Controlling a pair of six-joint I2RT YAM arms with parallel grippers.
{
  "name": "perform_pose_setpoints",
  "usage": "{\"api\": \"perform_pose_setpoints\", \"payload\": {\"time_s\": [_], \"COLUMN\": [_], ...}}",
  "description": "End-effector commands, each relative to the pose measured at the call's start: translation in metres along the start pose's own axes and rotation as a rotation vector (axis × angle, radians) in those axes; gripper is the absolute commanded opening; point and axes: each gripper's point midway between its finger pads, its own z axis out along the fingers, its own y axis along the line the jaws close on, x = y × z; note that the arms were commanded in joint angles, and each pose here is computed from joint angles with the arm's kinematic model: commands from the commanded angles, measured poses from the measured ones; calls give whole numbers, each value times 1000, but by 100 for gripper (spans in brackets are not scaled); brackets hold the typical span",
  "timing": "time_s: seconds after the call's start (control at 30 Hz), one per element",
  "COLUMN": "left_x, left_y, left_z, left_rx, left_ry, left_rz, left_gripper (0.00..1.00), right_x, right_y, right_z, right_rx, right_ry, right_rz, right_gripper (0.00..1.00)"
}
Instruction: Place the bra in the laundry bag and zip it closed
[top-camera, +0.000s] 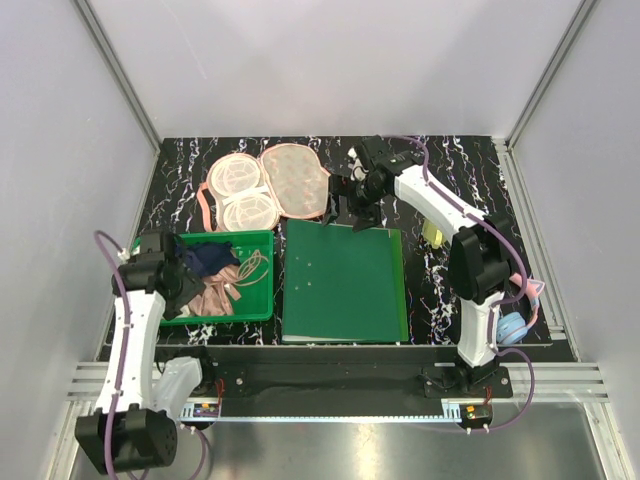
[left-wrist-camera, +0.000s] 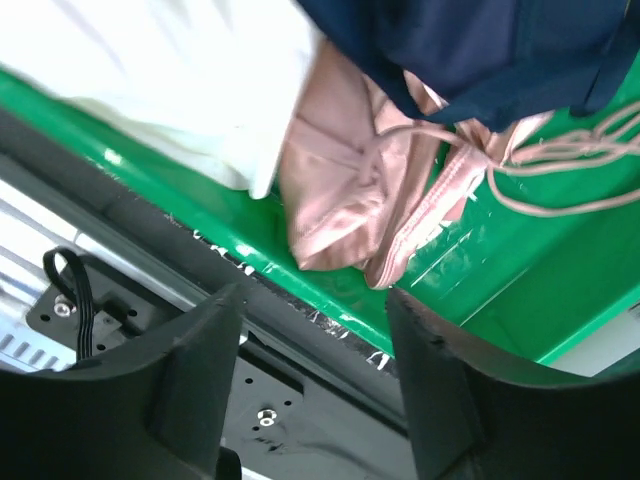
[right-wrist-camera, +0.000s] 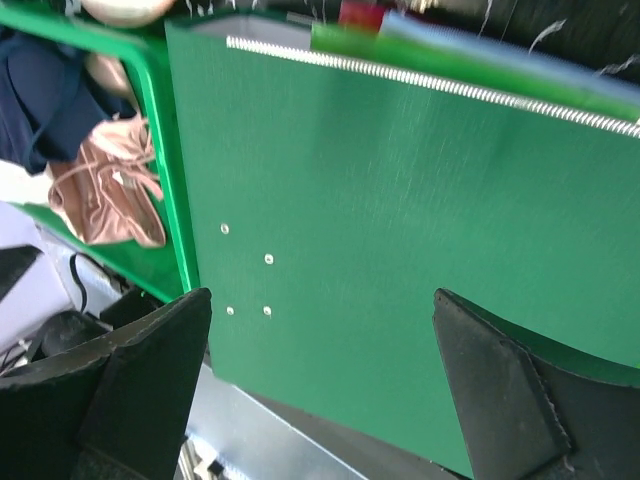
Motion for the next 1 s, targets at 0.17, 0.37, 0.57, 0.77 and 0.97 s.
{"api": "perform_pose_setpoints", "payload": {"time_s": [0.17, 0.37, 0.57, 0.77, 0.97], "left_x": [5, 13, 9, -3, -26], "left_y": [-7, -9, -11, -7, -4], "left_z": [12, 35, 48, 30, -28], "left_rx": [25, -10, -53, -72, -2], "left_ry": [68, 131, 160, 116, -40], "left_rz": [-33, -53, -57, -83, -138], "left_gripper": [70, 74, 48, 0, 0], "right_x": [16, 11, 10, 13, 17], "right_y": [26, 31, 35, 36, 35], "right_z": [-22, -24, -28, -31, -35], "right_rx": [-125, -145, -161, -163, -161], "right_ry": [-4, -9, -14, -15, -17], "right_rz": [-53, -71, -73, -71, -66], "right_gripper": [100, 100, 100, 100, 100]}}
